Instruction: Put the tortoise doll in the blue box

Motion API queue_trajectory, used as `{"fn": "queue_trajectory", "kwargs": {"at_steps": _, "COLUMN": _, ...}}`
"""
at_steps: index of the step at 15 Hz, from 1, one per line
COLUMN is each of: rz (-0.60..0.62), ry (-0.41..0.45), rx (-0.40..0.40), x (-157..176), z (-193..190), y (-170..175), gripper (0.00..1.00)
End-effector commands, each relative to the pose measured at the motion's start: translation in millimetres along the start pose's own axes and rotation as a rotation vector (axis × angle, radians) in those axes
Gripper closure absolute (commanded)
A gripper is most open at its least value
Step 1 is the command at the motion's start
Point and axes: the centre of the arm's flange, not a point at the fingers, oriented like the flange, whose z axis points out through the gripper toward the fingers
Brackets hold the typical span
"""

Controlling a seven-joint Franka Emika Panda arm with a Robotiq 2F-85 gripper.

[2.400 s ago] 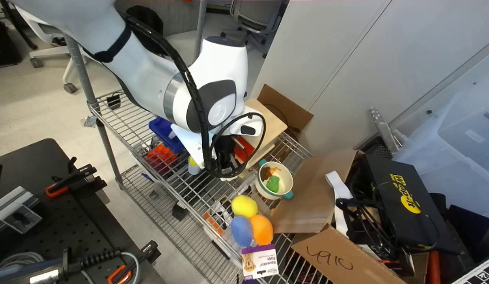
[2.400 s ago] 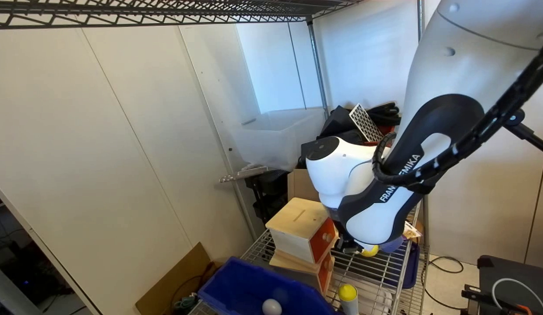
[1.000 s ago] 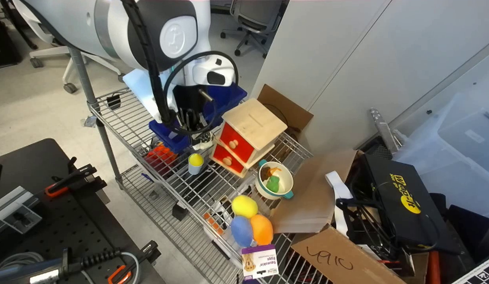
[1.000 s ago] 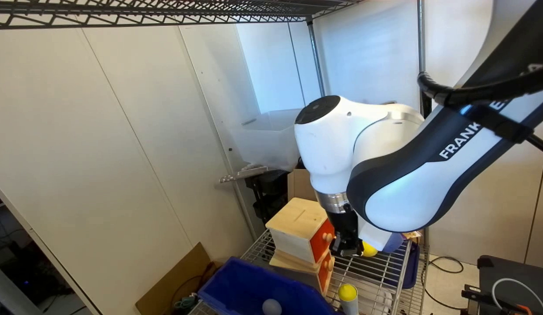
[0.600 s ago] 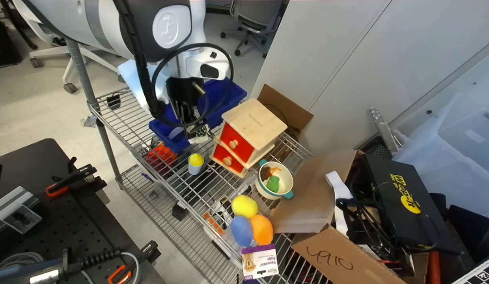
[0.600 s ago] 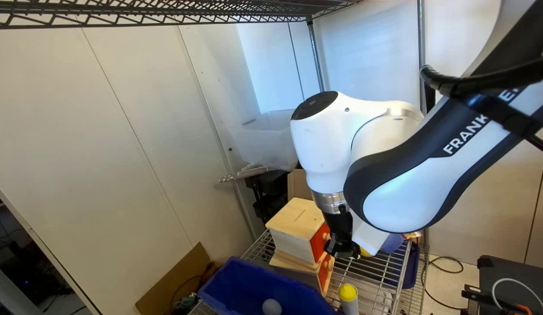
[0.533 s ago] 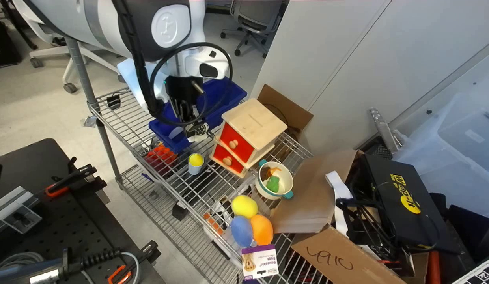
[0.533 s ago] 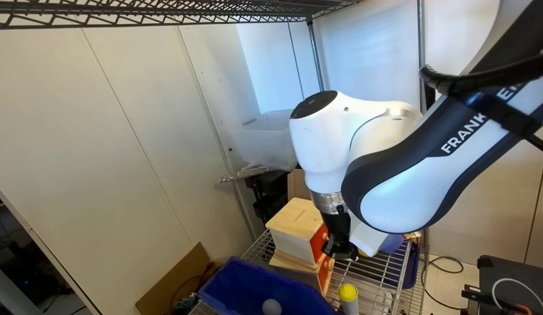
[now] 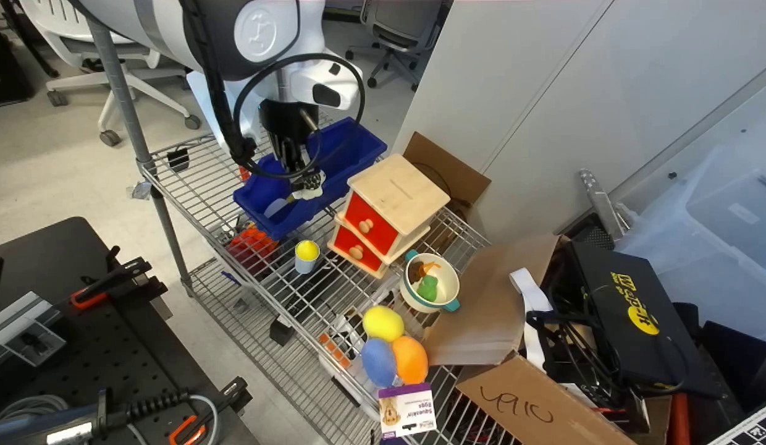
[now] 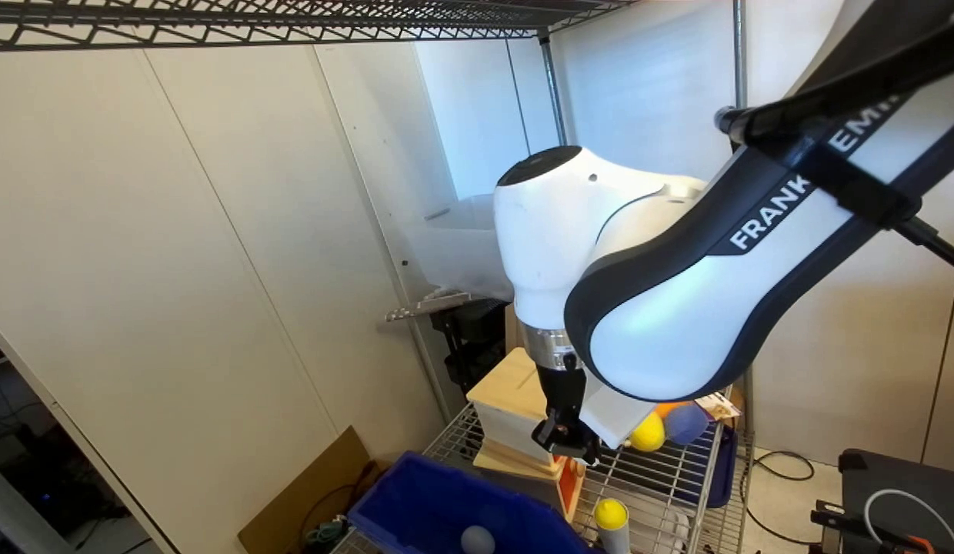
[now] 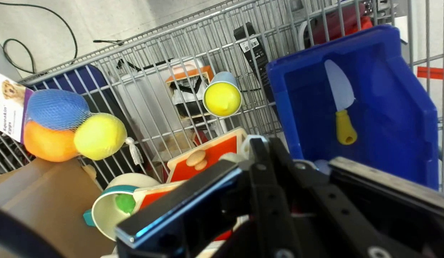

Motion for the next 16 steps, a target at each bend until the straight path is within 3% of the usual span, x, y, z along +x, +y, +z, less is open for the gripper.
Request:
{"fn": "queue_trajectory", "kwargs": {"at_steps": 1, "rz": 0.026, "ry": 0.009, "rx": -0.011, "x": 17, "z": -2, "y": -1, "gripper": 0.98}}
{"fn": "queue_trajectory", "kwargs": {"at_steps": 16, "rz": 0.286, "ry": 0.080, "rx": -0.022, "x": 66, "z": -27, "y": 77, "gripper": 0.98}}
